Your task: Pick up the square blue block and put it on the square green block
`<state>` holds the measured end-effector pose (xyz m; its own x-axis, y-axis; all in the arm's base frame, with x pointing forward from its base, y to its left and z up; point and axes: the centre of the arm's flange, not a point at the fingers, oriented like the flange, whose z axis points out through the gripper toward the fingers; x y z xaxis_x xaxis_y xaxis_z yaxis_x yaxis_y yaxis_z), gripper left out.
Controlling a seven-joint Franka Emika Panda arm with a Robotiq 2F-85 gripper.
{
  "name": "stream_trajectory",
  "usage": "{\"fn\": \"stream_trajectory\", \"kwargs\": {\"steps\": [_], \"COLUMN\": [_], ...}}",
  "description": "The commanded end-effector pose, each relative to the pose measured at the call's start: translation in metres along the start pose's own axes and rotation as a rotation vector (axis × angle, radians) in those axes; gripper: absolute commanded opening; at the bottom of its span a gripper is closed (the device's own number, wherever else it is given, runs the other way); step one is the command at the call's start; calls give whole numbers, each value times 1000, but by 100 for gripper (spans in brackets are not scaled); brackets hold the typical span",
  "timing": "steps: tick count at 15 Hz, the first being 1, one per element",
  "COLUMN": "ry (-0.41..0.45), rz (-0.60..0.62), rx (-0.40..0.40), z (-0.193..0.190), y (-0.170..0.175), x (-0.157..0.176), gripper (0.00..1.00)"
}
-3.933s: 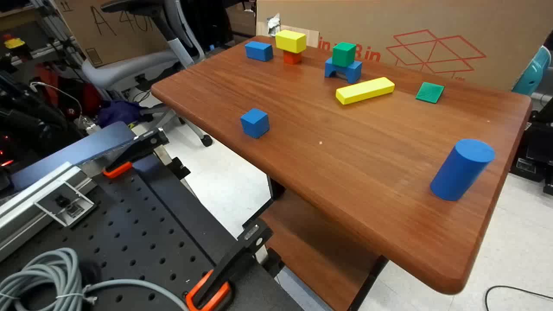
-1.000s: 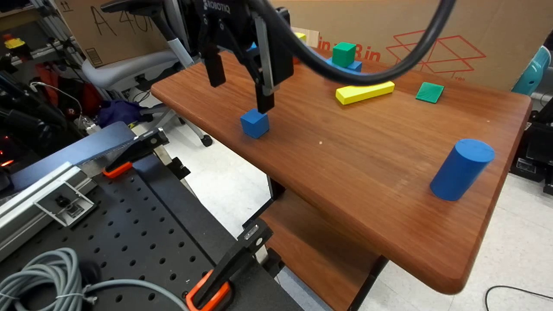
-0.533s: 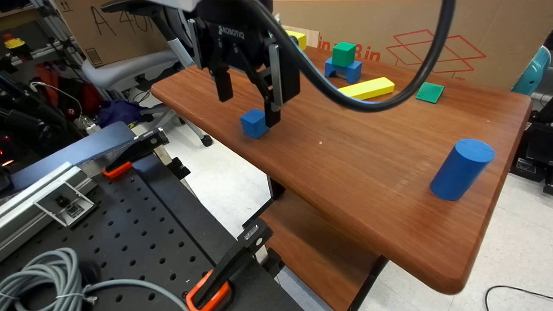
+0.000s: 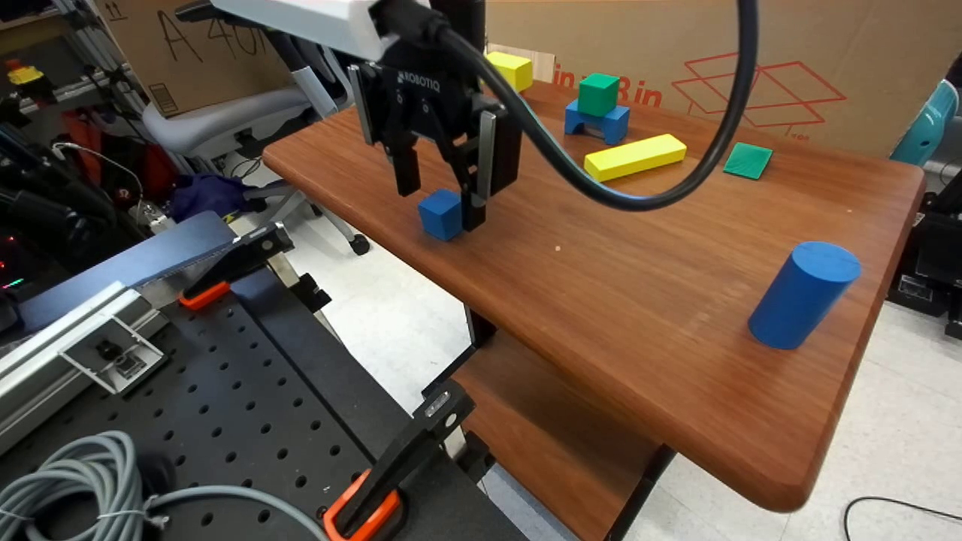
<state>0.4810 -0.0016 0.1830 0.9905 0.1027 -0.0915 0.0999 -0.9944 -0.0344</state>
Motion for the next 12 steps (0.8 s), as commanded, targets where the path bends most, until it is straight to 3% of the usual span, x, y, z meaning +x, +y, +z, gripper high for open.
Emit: {"fn": "stream_trajectory", "kwargs": {"steps": [1, 6, 12], "ry": [8, 5, 56], "rz": [2, 54, 166], "rx": [-4, 7, 10], "z": [2, -19, -83], "y": [0, 1, 6], "x": [10, 17, 41], "gripper": [50, 12, 8]}}
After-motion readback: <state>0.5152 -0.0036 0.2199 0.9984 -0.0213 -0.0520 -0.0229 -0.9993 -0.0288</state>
